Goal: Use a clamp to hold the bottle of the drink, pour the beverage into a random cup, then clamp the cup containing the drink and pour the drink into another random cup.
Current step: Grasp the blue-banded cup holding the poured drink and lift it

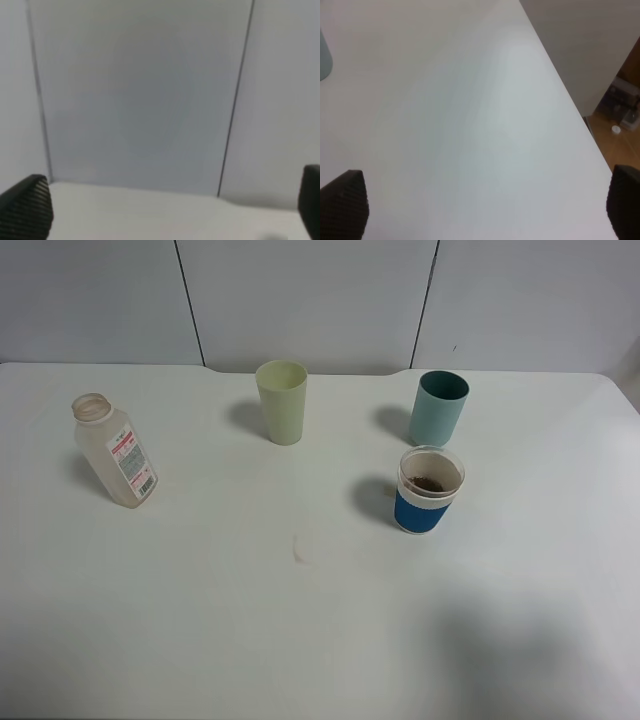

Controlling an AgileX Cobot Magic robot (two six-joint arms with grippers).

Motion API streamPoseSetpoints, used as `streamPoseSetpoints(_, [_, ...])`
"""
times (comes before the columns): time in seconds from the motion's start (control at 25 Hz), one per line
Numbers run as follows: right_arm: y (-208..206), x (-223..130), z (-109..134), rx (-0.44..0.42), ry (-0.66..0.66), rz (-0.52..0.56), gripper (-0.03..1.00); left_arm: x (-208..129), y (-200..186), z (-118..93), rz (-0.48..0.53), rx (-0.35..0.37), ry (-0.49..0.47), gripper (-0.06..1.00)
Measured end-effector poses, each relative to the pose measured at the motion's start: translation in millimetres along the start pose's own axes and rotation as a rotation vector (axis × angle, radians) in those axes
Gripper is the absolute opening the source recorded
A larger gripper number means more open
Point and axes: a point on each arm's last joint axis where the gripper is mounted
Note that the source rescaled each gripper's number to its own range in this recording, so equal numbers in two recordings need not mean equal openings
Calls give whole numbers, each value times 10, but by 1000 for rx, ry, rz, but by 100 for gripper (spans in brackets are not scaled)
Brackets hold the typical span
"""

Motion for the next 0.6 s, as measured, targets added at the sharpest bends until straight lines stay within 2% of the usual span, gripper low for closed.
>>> streamPoseSetpoints(0.4, [0, 0, 0, 0, 0, 0, 85, -263, -596, 67, 196, -13, 26, 100])
streamPoseSetpoints(0.48, [0, 0, 0, 0, 0, 0, 85, -337, -641, 75, 291, -1, 12, 100])
streamPoseSetpoints(0.6, [0, 0, 0, 0, 0, 0, 85, -400, -665, 98, 366, 24, 17, 100])
Point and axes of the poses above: a point on each arm's last joint axis where the gripper is mounted, y pointing out along that axis toward the gripper, z along the wrist's bending axis when the last joint is at zero, x = y × z, and after that the axes turned 15 degrees about -y, right-handed
